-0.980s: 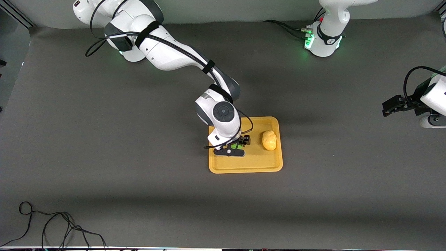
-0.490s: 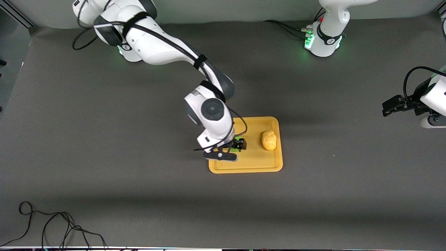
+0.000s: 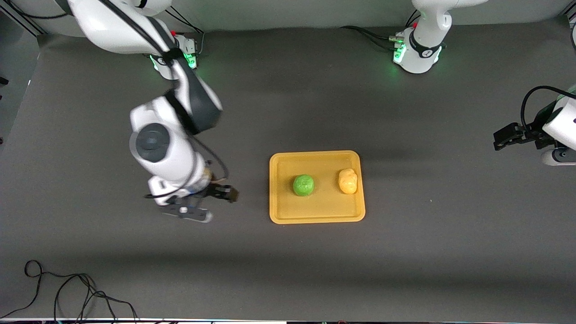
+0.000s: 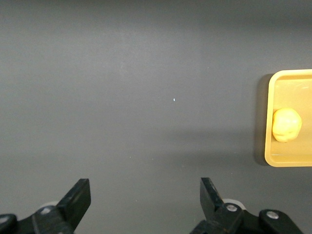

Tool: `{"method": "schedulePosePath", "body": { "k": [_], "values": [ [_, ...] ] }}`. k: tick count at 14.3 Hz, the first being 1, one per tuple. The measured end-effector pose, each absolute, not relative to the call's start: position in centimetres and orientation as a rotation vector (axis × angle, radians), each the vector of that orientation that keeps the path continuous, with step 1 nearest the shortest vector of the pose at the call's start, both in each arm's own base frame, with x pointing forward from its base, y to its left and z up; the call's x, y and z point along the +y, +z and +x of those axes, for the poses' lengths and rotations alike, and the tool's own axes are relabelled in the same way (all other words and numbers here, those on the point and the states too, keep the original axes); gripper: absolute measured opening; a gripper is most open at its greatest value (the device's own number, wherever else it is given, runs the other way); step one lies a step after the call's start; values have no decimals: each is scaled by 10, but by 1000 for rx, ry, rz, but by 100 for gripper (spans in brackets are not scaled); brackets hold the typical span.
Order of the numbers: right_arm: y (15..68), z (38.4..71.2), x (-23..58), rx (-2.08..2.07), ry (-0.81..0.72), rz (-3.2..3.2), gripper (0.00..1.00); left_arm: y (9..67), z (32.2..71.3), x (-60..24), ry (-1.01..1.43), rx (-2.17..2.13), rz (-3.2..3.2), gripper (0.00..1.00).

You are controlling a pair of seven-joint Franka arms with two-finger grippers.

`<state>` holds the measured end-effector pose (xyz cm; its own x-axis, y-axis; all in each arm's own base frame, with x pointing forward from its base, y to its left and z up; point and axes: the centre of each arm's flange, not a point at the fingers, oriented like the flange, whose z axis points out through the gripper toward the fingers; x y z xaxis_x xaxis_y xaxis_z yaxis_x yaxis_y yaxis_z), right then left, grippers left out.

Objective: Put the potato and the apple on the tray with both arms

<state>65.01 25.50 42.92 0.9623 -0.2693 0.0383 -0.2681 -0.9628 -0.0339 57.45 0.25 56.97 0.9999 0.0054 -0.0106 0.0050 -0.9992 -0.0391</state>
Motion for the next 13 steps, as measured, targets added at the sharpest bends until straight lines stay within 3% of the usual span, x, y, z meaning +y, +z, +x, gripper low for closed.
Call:
{"method": "schedulePosePath", "body": {
  "k": [5,13],
  "values": [
    [518,640,148,486,-118,-3079,100,567,574,3,26,-8,-3102,100],
    [624,581,22,397,-76,-3113,100,565,574,3,34,-9,-3102,100]
  ]
}}
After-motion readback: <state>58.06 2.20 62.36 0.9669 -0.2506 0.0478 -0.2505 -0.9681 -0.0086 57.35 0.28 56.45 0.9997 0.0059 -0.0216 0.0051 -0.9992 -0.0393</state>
